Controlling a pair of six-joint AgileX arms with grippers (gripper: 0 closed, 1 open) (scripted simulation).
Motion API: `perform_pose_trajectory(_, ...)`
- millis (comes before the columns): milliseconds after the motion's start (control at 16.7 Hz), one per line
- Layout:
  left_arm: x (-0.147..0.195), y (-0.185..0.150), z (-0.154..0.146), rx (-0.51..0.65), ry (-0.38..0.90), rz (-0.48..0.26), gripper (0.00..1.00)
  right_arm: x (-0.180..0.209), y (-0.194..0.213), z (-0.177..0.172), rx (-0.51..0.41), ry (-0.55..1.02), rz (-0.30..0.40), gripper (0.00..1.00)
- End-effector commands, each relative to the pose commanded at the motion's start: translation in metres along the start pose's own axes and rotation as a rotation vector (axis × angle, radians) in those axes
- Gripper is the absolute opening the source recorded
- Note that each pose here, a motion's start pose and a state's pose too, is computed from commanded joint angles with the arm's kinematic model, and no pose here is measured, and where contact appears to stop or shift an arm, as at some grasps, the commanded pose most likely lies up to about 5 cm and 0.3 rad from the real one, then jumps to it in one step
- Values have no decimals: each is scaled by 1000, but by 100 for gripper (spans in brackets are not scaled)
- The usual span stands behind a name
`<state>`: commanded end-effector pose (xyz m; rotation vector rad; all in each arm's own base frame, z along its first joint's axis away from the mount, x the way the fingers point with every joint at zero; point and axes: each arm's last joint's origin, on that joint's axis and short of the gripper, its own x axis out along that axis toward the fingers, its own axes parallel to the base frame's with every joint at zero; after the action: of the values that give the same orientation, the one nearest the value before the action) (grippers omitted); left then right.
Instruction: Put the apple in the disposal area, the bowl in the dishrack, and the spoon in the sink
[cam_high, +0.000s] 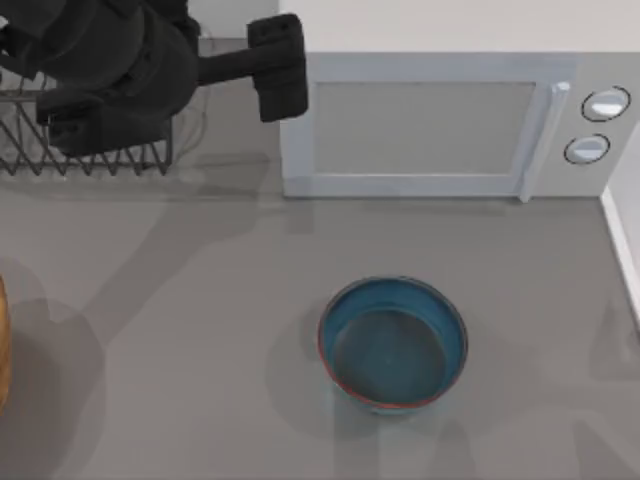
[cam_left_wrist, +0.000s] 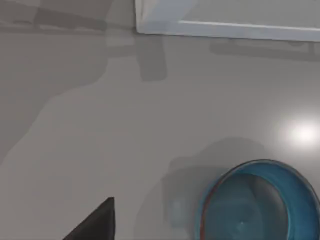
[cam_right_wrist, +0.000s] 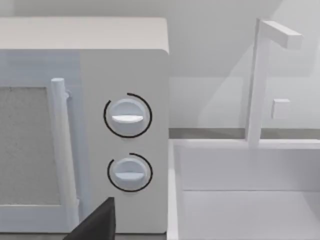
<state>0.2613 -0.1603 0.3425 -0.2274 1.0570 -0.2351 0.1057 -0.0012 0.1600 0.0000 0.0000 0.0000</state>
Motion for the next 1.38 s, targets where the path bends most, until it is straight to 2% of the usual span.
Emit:
perform_pose_trajectory(120, 36, -42, 14, -8, 149, 49, 100, 0, 0, 0, 0, 0, 0, 100)
perform_pose_trajectory(240, 74, -82, 14, -10, 274, 109, 100, 0, 0, 0, 0, 0, 0, 100)
perform_pose_trajectory(420, 119, -131, -3, -6, 401, 194, 100, 0, 0, 0, 0, 0, 0, 100)
perform_pose_trajectory(660, 152, -176, -36, 4, 473, 264, 100, 0, 0, 0, 0, 0, 0, 100)
perform_pose_trajectory(900, 172, -193, -58, 13, 502, 307, 100, 0, 0, 0, 0, 0, 0, 100)
perform_pose_trajectory(1380, 176, -193, -59, 12, 502, 308, 100, 0, 0, 0, 0, 0, 0, 100)
